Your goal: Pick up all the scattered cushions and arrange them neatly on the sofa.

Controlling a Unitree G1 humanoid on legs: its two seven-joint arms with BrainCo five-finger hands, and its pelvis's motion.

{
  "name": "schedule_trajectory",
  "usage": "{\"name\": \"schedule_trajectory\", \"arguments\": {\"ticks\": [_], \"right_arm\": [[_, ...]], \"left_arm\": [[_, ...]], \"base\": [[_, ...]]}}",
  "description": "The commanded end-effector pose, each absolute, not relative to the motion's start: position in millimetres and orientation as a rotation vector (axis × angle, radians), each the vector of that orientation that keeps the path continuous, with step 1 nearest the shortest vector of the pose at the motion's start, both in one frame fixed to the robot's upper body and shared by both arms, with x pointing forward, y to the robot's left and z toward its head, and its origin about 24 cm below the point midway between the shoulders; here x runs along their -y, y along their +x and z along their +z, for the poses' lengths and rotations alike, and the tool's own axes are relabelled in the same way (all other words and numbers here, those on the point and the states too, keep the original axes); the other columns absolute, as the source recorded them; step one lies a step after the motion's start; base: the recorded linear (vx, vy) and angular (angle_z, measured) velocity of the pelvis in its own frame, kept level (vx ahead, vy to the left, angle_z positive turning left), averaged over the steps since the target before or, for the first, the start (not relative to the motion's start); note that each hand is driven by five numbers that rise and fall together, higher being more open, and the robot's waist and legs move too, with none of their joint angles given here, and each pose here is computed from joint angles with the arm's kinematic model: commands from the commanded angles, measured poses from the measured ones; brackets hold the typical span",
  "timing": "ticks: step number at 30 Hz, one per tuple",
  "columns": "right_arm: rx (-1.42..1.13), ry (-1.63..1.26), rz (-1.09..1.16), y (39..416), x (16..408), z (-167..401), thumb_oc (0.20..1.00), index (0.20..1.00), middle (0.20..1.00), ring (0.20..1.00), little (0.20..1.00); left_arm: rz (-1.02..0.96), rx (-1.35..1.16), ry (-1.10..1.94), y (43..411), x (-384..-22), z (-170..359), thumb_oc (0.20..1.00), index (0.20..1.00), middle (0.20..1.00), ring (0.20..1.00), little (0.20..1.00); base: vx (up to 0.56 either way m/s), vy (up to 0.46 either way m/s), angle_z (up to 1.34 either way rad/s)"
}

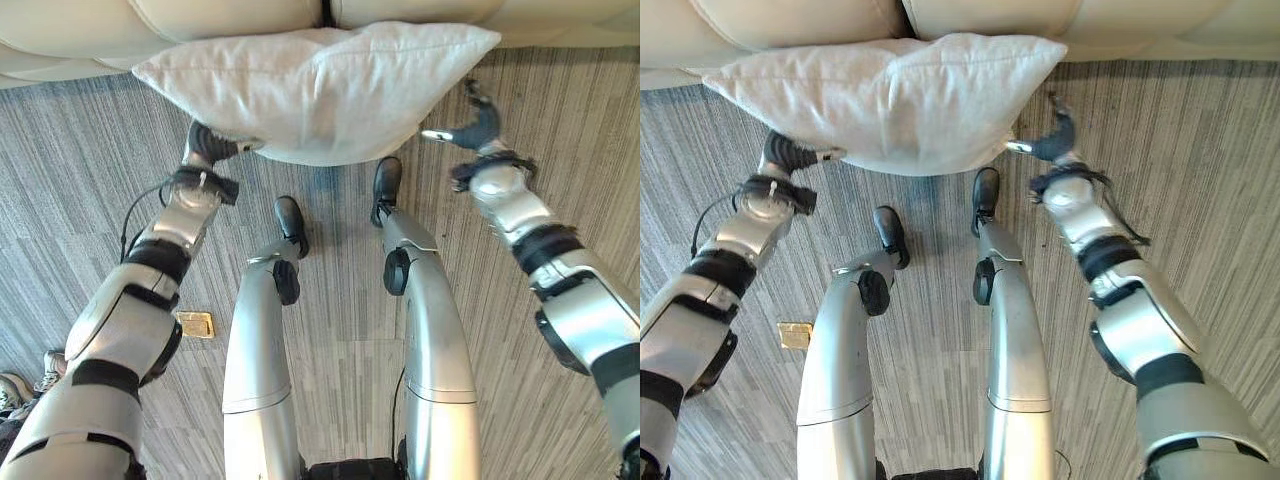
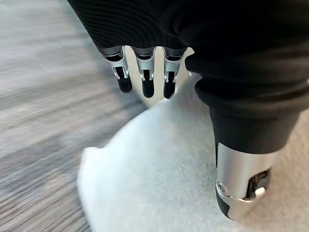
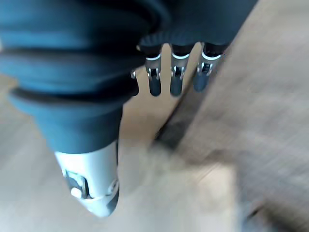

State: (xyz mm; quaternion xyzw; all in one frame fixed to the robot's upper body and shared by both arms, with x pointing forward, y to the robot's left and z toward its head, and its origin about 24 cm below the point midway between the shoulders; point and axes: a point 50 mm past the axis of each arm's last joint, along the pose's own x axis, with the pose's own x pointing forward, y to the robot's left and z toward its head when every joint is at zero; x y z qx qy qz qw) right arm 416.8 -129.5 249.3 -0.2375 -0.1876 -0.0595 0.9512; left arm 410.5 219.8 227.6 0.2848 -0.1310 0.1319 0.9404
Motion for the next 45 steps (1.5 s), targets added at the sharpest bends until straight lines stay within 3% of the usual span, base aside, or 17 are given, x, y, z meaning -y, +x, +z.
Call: {"name": "schedule_trajectory", "arguments": {"ticks": [1,2,3,4,5,14,21,29,36,45], "right_arm": [[0.518,-0.42,0.057,402.3,69.6,250.1,1.0,1.0,1.0,1.0,1.0],[0.547,-0.386,0.096,397.8,56.7,254.3,1.0,1.0,1.0,1.0,1.0],[0.547,-0.386,0.096,397.8,56.5,254.3,0.341,0.341,0.341,0.341,0.341],[0.58,-0.351,0.131,392.7,45.1,260.4,0.341,0.341,0.341,0.341,0.341],[0.629,-0.261,0.188,383.4,31.7,268.5,0.2,0.2,0.2,0.2,0.2],[0.679,-0.089,0.231,370.5,39.1,270.4,0.2,0.2,0.2,0.2,0.2],[0.658,-0.05,0.195,355.7,71.4,236.6,0.2,0.2,0.2,0.2,0.2],[0.528,0.124,0.289,304.4,95.0,162.1,0.2,0.2,0.2,0.2,0.2],[0.472,0.119,0.276,259.9,138.0,130.9,0.2,0.2,0.2,0.2,0.2],[0.426,0.037,0.167,242.8,171.4,118.4,0.2,0.2,0.2,0.2,0.2]], "left_arm": [[0.227,0.368,0.571,410.2,-191.7,226.1,1.0,1.0,1.0,1.0,1.0],[0.23,0.39,0.561,410.3,-188.7,231.5,1.0,1.0,1.0,1.0,1.0],[0.231,0.39,0.561,410.3,-188.9,231.6,1.0,1.0,1.0,1.0,1.0],[0.234,0.419,0.55,409.4,-187.0,237.5,1.0,1.0,1.0,1.0,1.0],[0.234,0.475,0.513,405.6,-184.1,245.3,0.2,0.2,0.2,0.2,0.2],[0.179,0.584,0.292,388.8,-167.2,243.5,0.2,0.2,0.2,0.2,0.2],[0.075,0.588,0.064,361.1,-139.2,207.8,0.2,0.2,0.2,0.2,0.2],[-0.042,0.469,-0.065,311.2,-132.8,141.9,0.2,0.2,0.2,0.2,0.2],[-0.06,0.371,-0.116,265.4,-156.1,101.7,0.2,0.2,0.2,0.2,0.2],[-0.05,0.267,-0.08,250.5,-165.9,79.5,0.2,0.2,0.2,0.2,0.2]], "base": [[-0.02,-0.046,0.05],[-0.02,-0.046,0.05],[-0.02,-0.031,0.04],[-0.02,-0.038,0.06],[-0.02,-0.038,0.06],[-0.02,-0.017,0.05],[0.01,-0.008,0.02],[0.08,-0.027,-0.06],[0.29,-0.055,-0.11],[0.21,-0.14,0.09]]}}
